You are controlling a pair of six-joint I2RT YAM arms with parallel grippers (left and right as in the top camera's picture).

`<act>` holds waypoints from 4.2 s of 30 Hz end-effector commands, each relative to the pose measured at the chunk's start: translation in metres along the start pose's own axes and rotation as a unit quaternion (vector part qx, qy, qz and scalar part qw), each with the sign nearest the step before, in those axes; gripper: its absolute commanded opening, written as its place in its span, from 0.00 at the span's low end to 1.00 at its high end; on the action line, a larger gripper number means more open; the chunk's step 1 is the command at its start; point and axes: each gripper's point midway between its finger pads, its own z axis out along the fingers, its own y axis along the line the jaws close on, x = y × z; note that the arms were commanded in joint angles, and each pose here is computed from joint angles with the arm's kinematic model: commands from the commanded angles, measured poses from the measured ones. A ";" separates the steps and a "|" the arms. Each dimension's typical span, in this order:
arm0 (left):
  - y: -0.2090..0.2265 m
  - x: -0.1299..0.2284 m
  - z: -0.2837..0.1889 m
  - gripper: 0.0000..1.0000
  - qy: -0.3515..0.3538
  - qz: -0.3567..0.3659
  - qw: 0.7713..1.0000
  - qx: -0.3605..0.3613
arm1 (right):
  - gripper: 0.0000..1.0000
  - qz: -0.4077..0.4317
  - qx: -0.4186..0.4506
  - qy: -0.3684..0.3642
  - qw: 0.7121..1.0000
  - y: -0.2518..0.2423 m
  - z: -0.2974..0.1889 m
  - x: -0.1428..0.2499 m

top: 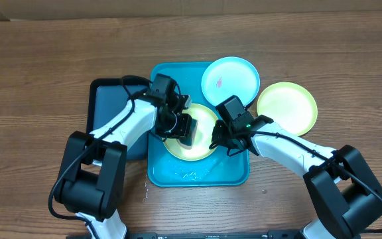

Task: Clean dirty plates on tray and stack at the side
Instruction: 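Scrub the yellow plate with the sponge while the right gripper holds it, then return the sponge to the black tray with the left gripper, then release the sponge and raise the left gripper away to the left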

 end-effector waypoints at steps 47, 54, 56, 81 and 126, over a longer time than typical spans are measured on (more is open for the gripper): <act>-0.040 -0.038 -0.048 0.04 -0.043 0.062 0.991 0.111 | 0.05 -0.003 0.001 0.004 1.000 0.001 0.003 0.000; -0.008 -0.061 -0.137 0.04 -0.105 0.032 0.994 0.008 | 0.05 -0.003 0.001 0.004 1.000 0.001 0.003 -0.001; 0.019 -0.057 -0.150 0.04 -0.112 0.009 0.992 -0.055 | 0.05 -0.003 0.001 0.004 1.000 0.001 0.003 0.000; 0.153 0.019 -0.111 0.20 -0.043 -0.162 0.943 -0.288 | 0.05 -0.003 0.001 0.004 1.000 0.001 0.003 -0.001; 0.212 0.014 -0.315 1.00 -0.304 -0.409 0.851 -0.127 | 0.04 0.005 -0.089 -0.033 0.995 0.068 -0.095 -0.066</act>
